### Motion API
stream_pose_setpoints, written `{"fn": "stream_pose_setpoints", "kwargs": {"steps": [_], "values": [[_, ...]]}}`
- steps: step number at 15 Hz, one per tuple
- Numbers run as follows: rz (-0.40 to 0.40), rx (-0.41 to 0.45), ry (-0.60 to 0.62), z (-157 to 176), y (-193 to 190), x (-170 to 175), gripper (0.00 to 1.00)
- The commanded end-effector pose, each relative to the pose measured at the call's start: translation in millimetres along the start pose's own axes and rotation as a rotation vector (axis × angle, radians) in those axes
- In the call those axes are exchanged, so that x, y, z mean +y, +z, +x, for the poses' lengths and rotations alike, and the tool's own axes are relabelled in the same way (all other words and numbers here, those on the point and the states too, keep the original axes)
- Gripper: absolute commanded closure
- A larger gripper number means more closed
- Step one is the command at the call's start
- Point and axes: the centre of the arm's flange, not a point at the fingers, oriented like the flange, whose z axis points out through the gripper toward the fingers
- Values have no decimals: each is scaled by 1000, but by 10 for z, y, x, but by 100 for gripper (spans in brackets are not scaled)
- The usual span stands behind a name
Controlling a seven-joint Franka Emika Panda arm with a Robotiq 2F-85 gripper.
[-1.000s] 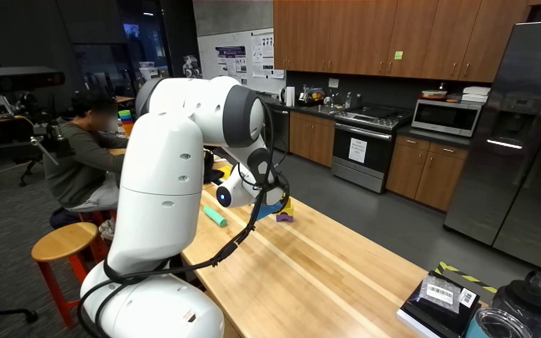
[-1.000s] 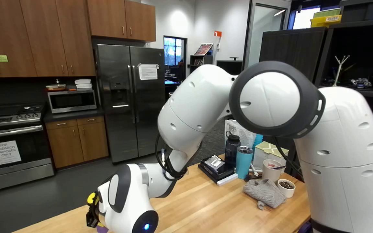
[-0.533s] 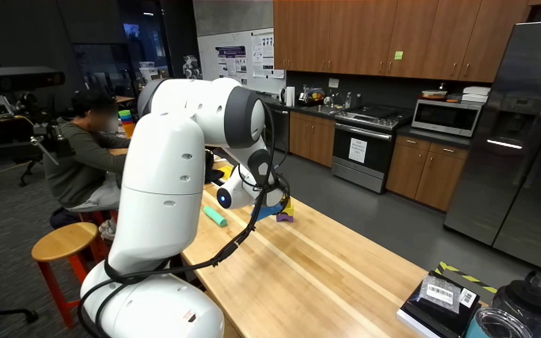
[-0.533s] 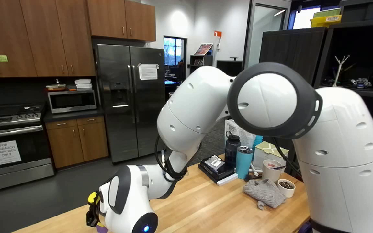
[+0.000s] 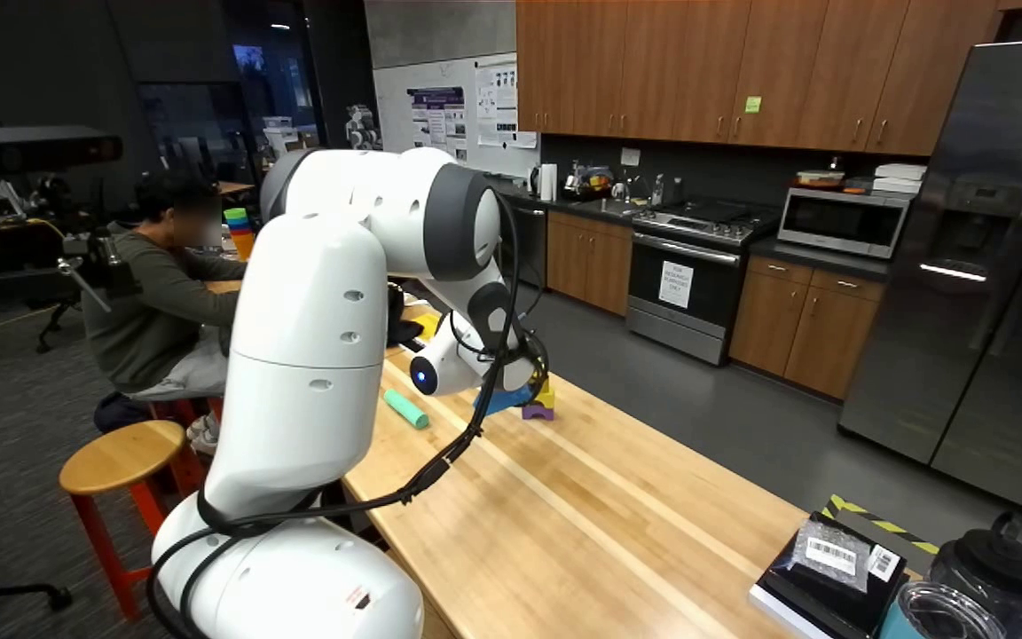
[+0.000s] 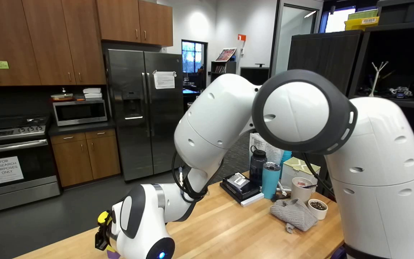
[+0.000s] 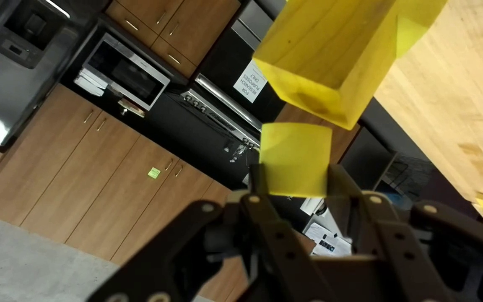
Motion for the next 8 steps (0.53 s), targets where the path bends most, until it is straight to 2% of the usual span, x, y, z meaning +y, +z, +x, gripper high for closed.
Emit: {"fn": "stream_pose_setpoints", "kwargs": {"steps": [1, 8], "values": [[4, 33, 46, -508, 131, 341, 86], [-7, 30, 86, -586, 180, 321, 86]]}}
